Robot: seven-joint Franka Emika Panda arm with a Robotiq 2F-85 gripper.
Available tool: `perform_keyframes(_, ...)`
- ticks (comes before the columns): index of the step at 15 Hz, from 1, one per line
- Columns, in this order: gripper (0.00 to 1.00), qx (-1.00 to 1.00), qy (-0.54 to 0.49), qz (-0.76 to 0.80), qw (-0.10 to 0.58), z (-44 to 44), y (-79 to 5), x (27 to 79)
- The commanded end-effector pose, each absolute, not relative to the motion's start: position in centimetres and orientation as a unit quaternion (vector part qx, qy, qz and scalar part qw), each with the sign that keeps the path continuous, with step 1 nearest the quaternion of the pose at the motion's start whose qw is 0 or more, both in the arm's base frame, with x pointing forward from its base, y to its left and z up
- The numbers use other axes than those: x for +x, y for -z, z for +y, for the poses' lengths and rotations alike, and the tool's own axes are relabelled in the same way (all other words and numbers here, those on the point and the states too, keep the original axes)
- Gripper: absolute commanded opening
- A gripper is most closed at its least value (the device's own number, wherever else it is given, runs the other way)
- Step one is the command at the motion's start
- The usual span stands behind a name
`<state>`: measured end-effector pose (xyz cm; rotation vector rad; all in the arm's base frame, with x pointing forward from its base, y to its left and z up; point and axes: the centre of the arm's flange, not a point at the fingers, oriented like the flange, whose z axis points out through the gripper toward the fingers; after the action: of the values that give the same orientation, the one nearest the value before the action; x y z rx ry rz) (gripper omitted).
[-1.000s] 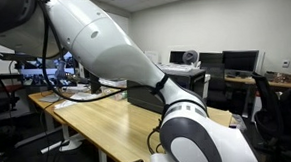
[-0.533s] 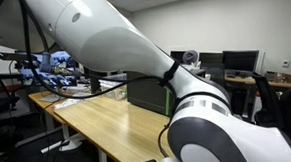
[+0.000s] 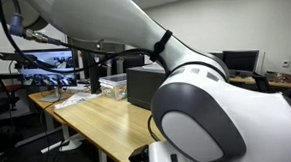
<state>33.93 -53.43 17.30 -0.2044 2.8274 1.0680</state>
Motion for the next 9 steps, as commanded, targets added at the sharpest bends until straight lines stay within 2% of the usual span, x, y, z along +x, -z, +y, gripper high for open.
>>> perform_keyframes(1, 1.0, -0.105, -0.34, 0.931, 0.083, -49.9, -19.7, 31.3)
perform_keyframes(6, 1.0, -0.13, -0.286, 0.945, 0.09, -48.5, -21.1, 30.1)
perform_keyframes(7, 0.75, -0.133, -0.28, 0.946, 0.09, -48.2, -21.2, 30.0)
perform_keyframes(8, 0.73, -0.136, -0.275, 0.947, 0.09, -47.8, -21.3, 29.9)
perform_keyframes(9, 0.65, -0.14, -0.276, 0.947, 0.09, -47.3, -21.3, 29.9)
